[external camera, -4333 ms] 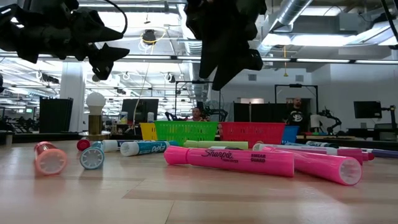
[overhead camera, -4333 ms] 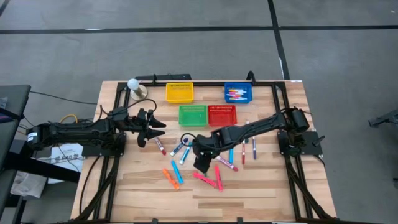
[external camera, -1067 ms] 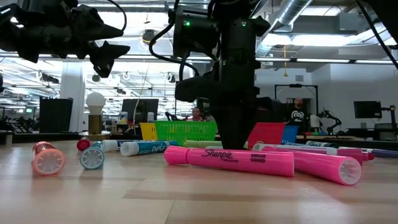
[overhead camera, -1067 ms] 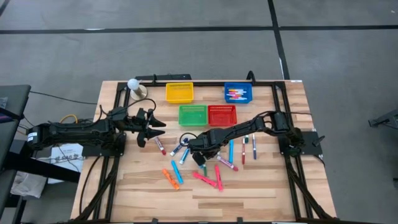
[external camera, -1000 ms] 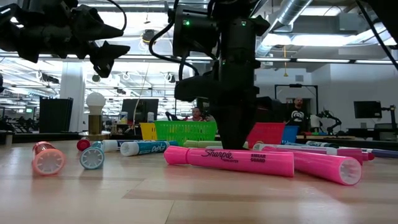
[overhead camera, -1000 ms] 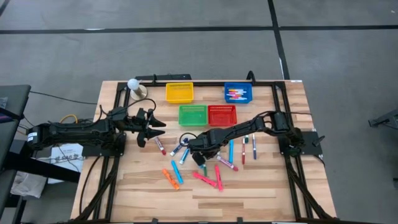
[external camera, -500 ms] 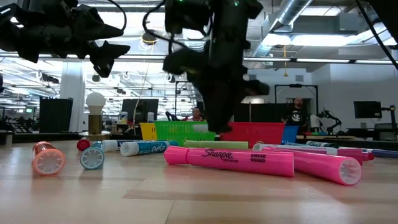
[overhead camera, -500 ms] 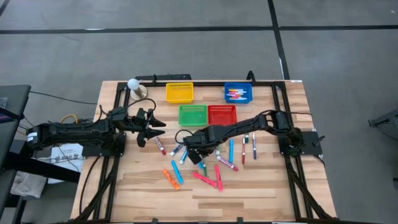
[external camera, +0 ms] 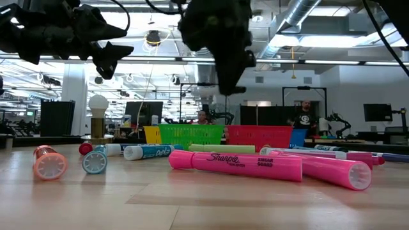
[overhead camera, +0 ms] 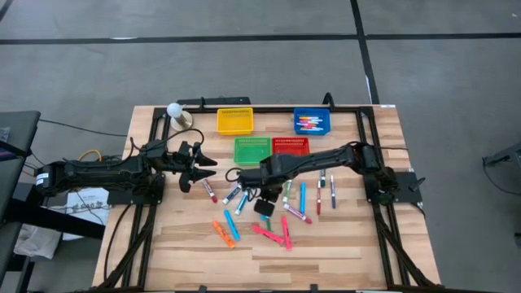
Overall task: Pick & Place Markers
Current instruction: Put the black highlighter into the blue bin
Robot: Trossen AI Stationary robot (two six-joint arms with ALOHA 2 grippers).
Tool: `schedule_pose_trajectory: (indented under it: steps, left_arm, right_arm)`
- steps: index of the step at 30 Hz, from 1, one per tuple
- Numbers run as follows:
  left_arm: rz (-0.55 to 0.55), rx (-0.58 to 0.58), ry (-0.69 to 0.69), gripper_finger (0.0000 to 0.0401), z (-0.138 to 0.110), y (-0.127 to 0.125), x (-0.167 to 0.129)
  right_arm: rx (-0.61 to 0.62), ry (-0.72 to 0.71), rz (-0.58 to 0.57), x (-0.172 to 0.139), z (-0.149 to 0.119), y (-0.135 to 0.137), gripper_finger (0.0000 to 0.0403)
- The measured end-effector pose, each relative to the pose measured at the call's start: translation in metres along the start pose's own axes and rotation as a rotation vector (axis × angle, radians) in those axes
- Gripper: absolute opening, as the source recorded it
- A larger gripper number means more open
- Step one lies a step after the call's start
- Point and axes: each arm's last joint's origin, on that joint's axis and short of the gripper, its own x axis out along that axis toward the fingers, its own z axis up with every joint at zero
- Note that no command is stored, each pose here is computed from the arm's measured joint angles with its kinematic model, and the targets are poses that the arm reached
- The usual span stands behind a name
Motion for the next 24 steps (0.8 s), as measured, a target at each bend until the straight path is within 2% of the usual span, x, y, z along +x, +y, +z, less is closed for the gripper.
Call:
schedule_pose_trajectory:
  steps: [8, 15, 24]
  left_arm:
    - [-0.001, 0.001, -0.003, 0.0186, 0.000, 0.000, 0.000]
    - [-0.004, 0.005, -0.014, 0.0186, 0.001, 0.000, 0.000]
    - [-0.009, 0.011, -0.029, 0.0186, 0.003, -0.001, 0.000]
  right_arm:
    - [-0.110, 0.123, -0.001, -0.011, -0.011, -0.002, 0.0042]
    - [-0.169, 0.138, -0.003, -0.011, -0.012, -0.004, 0.0043]
    - [-0.206, 0.120, 0.002, -0.027, -0.005, -0.037, 0.0043]
